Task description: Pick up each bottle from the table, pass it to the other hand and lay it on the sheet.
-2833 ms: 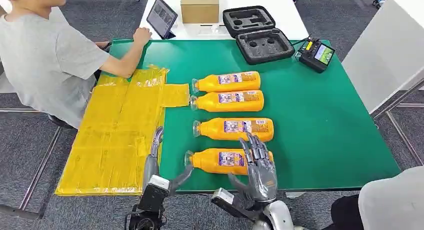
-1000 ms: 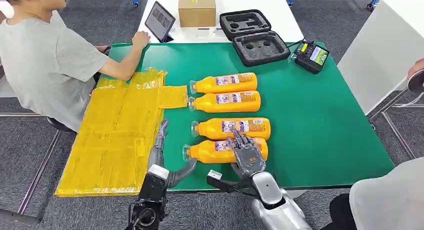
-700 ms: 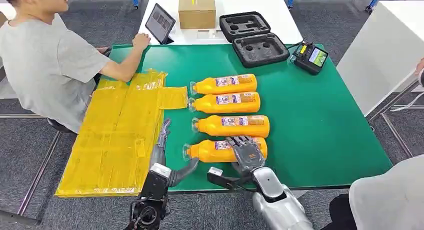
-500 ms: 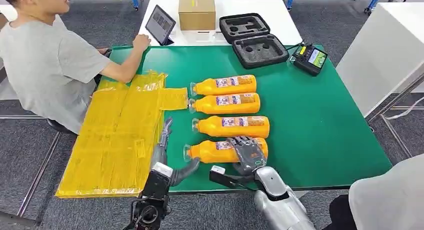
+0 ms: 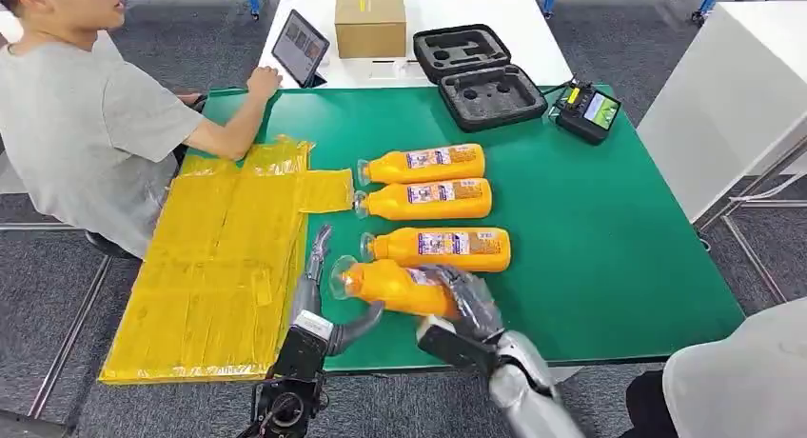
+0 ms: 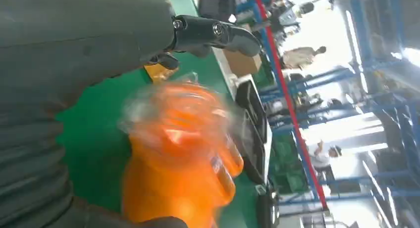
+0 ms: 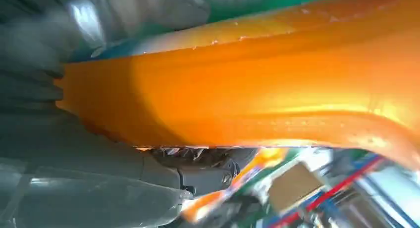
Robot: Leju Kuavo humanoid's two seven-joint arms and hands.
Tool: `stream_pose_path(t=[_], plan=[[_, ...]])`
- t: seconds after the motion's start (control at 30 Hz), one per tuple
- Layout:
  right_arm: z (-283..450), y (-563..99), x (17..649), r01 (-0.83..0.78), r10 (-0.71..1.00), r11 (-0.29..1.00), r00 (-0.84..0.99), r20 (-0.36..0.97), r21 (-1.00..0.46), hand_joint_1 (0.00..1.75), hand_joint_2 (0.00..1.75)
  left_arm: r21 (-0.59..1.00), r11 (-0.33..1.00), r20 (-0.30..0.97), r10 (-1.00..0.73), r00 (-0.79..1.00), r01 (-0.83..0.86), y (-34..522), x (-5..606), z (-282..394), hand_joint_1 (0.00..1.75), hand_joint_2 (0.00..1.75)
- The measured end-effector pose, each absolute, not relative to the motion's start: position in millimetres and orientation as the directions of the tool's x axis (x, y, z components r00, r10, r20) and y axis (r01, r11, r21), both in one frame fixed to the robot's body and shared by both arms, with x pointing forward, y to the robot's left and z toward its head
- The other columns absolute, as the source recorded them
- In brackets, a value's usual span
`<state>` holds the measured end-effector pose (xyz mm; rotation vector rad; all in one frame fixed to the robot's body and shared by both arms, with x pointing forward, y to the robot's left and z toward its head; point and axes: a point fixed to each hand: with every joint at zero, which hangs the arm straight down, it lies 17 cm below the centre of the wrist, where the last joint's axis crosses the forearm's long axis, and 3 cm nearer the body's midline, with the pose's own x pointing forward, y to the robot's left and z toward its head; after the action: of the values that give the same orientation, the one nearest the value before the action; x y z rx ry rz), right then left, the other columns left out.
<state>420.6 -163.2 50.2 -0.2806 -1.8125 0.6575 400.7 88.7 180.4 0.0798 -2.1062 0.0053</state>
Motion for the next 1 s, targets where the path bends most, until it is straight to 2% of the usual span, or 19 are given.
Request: stream_pose_path(t=[0.1,0.23,0.67,0.9,1.0], plan=[[68,-173,408,-0.076,0.343,0.919,-0.33,0.88,-0.387,1.75,1.75,-0.027,0.997,0.875,-0.013,-0.483,-0.075,93,403,178,0.0,1.75],[96,-194,394,0.064,0.273,0.961,-0.362,0.891,-0.268,1.75,1.75,-0.119,0.987,0.895,0.061,-0.443,-0.106,102,405,174,0.0,1.75],[124,-205,388,0.136,0.259,0.965,-0.414,0.873,-0.223,1.75,1.75,-0.169,0.978,0.903,0.105,-0.417,-0.121,105,406,170,0.0,1.75],[140,-226,383,0.278,0.311,0.939,-0.424,0.851,-0.205,1.75,1.75,-0.2,0.963,0.897,0.106,-0.43,-0.181,118,402,178,0.0,1.75],[141,-227,384,0.297,0.318,0.933,-0.421,0.849,-0.202,1.75,1.75,-0.297,0.949,0.89,0.235,-0.391,-0.104,110,405,174,0.0,1.75]])
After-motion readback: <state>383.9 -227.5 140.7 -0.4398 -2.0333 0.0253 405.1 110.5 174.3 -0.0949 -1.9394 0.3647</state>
